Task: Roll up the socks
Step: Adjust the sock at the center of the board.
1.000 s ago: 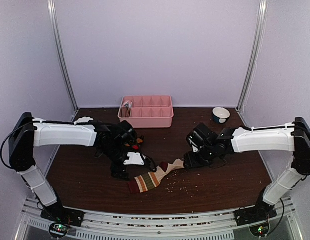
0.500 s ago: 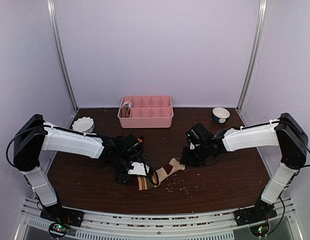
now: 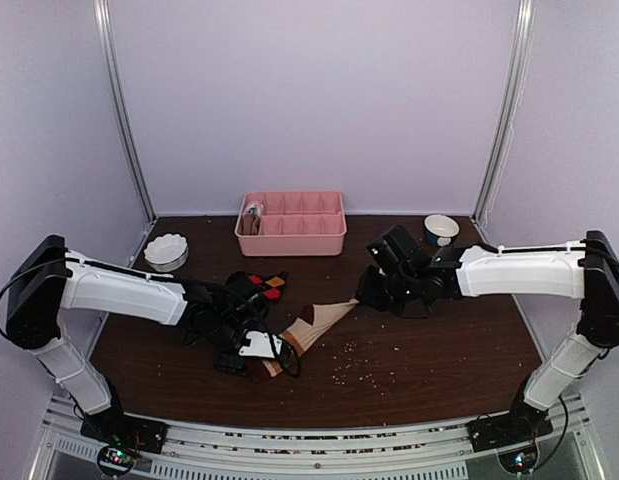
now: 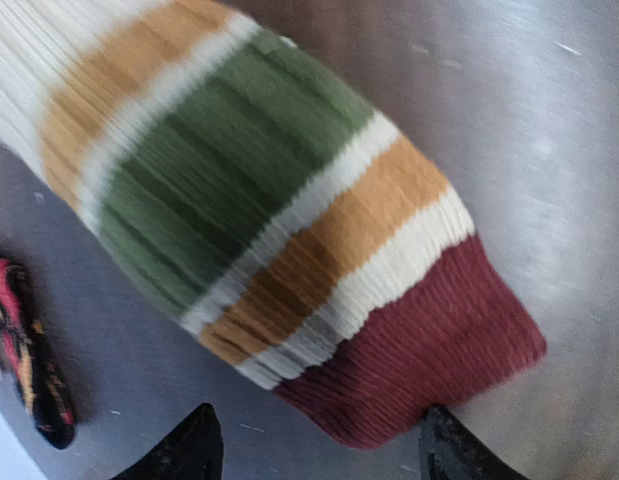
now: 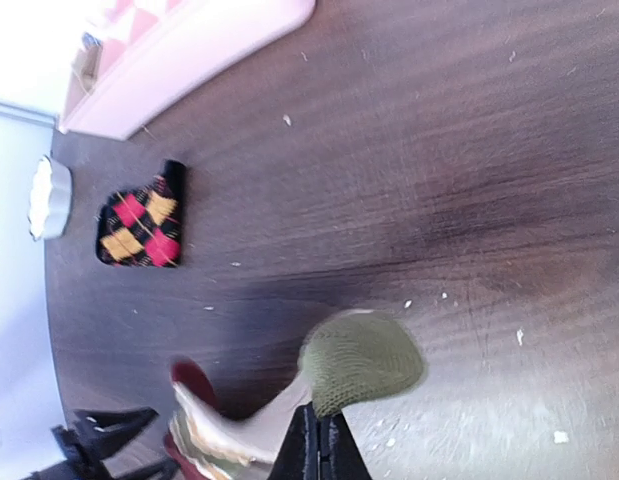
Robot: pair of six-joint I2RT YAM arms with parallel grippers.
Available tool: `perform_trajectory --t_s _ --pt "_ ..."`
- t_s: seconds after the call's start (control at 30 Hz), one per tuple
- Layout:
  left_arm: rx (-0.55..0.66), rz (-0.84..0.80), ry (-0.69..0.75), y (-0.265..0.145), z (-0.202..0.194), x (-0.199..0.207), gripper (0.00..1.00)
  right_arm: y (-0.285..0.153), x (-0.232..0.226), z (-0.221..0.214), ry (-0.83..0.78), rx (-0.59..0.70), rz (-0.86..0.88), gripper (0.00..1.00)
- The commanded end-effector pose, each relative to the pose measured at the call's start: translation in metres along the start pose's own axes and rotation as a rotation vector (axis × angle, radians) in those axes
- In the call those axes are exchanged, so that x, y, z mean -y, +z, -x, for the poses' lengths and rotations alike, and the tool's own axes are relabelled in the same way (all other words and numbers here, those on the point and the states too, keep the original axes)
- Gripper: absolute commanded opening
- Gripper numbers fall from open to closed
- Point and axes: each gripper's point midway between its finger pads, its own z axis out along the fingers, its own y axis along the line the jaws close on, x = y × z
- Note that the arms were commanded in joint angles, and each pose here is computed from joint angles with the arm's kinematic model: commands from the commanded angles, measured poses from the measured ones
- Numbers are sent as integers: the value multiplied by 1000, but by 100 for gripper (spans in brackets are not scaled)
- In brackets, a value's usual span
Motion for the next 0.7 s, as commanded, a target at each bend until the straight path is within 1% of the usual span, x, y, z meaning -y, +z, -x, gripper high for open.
perform_trajectory --t_s 0.0,0.07,0.13,0.17,0.37,0.43,0.47,0.57,0.67 --pt "9 -169 -31 -9 -10 38 70 -43 -2 17 47 177 -110 0" --pt "18 -176 -41 -10 -8 39 70 -49 -7 13 40 192 -135 1" --pt "18 -173 -49 -11 -6 36 70 -48 -14 9 14 191 -163 17" --pt "16 -172 -49 -11 -6 35 70 -45 -19 9 3 192 -174 19" --pt "29 -136 -25 -28 -5 26 70 -8 -7 14 -43 170 -363 20" --pt "63 -124 -35 -42 -2 17 72 -5 0 22 -52 182 -426 22" --pt "88 -123 -51 -51 0 10 73 -3 -1 28 -51 190 -422 25" --pt "158 -147 -92 -74 9 -7 74 0 -10 43 -75 180 -356 27" --pt "191 -102 -70 -84 21 -27 74 -11 -12 54 -157 173 -346 31"
